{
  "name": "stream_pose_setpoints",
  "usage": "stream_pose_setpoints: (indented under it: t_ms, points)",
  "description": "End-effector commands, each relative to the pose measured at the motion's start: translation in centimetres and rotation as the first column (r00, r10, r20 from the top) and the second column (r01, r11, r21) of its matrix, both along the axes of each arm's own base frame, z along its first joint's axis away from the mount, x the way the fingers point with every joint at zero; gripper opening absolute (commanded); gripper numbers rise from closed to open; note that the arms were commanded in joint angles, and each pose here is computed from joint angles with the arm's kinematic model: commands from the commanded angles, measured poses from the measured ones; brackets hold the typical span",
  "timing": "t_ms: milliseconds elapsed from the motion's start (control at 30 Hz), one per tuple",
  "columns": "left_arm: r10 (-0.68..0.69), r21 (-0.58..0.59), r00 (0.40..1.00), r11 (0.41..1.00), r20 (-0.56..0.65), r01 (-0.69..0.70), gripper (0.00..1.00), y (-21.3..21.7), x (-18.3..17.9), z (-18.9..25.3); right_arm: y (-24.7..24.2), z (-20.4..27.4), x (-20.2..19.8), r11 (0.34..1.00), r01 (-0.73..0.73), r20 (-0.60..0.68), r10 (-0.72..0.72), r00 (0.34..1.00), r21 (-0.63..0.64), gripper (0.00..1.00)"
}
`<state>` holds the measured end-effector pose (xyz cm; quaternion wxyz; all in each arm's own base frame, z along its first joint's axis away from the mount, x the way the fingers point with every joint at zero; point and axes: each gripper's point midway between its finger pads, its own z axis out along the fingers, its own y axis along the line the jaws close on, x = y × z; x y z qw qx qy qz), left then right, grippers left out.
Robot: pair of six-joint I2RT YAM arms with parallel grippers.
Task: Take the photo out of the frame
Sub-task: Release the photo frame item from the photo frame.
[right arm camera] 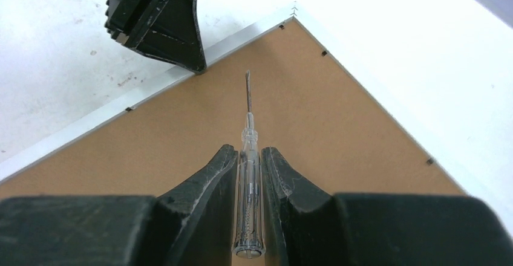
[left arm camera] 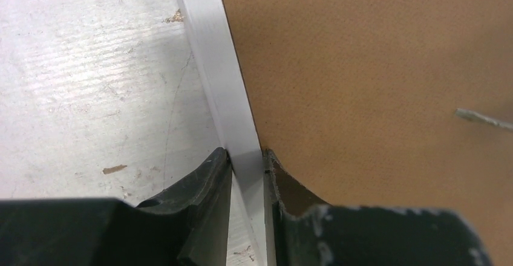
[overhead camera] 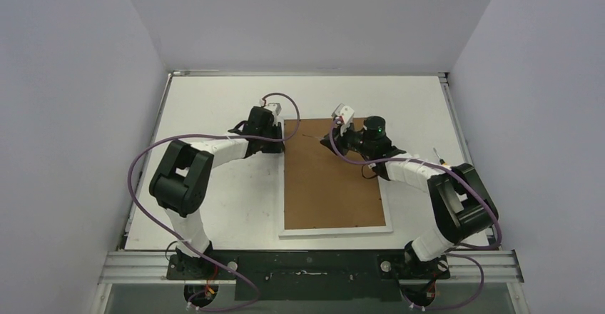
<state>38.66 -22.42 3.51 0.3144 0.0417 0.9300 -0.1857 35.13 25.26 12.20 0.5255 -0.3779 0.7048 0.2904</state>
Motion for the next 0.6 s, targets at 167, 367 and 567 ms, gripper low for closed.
stream_pose_setpoints:
  t_ms: [167, 367, 567]
  points:
    - [-0.216, -0.014, 0.974, 0.976, 0.070, 0.218, 0.11, -1.9, 0.7, 1.3, 0.6, -0.7, 3.5, 0.972, -0.195, -0.029, 0.192, 0.981, -0.131, 0.05]
    - [-0.301, -0.048, 0.950, 0.951, 0.087, 0.306, 0.10, -2.6, 0.7, 1.6, 0.5, -1.3, 5.8, 0.955, -0.267, -0.028, 0.266, 0.964, -0.126, 0.05]
    - [-0.289, -0.102, 0.955, 0.950, 0.063, 0.294, 0.24, -3.4, 1.2, 1.7, 0.3, -3.3, 7.8, 0.922, -0.362, -0.085, 0.353, 0.932, -0.136, 0.05]
